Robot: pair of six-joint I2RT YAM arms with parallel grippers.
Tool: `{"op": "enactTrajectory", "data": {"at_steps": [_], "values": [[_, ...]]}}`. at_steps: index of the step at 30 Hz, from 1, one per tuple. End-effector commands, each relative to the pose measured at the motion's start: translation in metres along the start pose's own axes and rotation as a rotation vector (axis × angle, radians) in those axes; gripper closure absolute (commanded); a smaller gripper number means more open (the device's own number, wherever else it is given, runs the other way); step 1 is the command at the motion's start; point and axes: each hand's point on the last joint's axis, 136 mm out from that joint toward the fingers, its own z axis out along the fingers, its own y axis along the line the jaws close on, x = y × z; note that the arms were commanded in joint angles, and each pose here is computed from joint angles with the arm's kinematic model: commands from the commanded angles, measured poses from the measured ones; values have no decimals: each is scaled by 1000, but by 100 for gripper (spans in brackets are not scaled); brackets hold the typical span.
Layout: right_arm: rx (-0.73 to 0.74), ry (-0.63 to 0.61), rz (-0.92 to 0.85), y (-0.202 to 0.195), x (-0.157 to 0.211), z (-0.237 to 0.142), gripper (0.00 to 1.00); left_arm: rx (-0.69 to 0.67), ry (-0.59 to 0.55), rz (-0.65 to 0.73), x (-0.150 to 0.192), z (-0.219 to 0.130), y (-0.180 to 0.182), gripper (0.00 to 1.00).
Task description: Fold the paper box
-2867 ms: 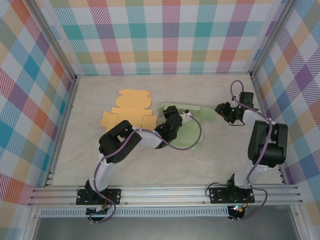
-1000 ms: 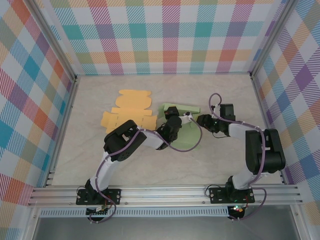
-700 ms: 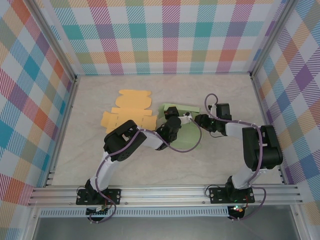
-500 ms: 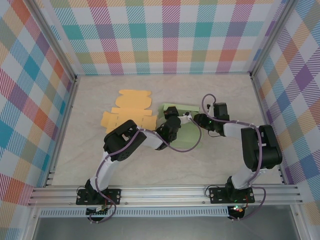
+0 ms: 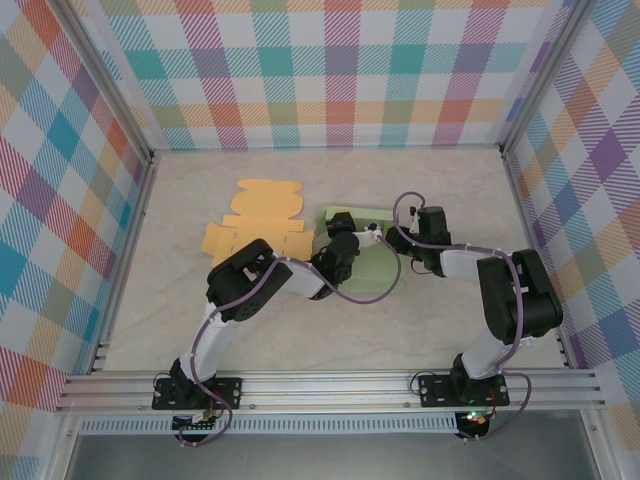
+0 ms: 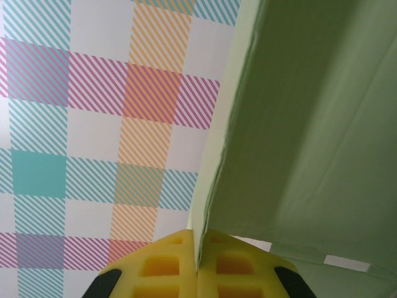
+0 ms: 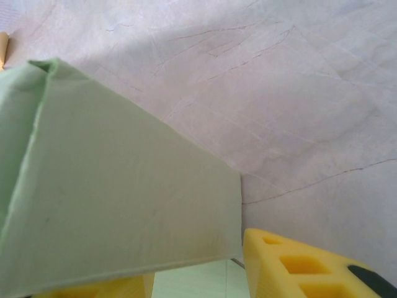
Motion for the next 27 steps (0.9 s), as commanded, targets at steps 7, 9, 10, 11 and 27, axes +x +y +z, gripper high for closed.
{"op": "enactTrajectory", "data": {"at_steps": [7,9,10,11,27], "values": [[-2,-145,-95,11,-30,6,59,83,-79,16,-5,-12,-15,100],[13,-144,-100,9,-30,9,63,86,-81,12,-6,-13,-15,100],[26,-142,-99,8,-30,10,67,87,-82,11,-6,-13,-14,100],[37,-145,-97,6,-30,11,71,87,-82,9,-6,-13,-14,100],[170,-214,-116,-9,-33,-6,83,129,-97,-97,-11,-20,4,100]]}}
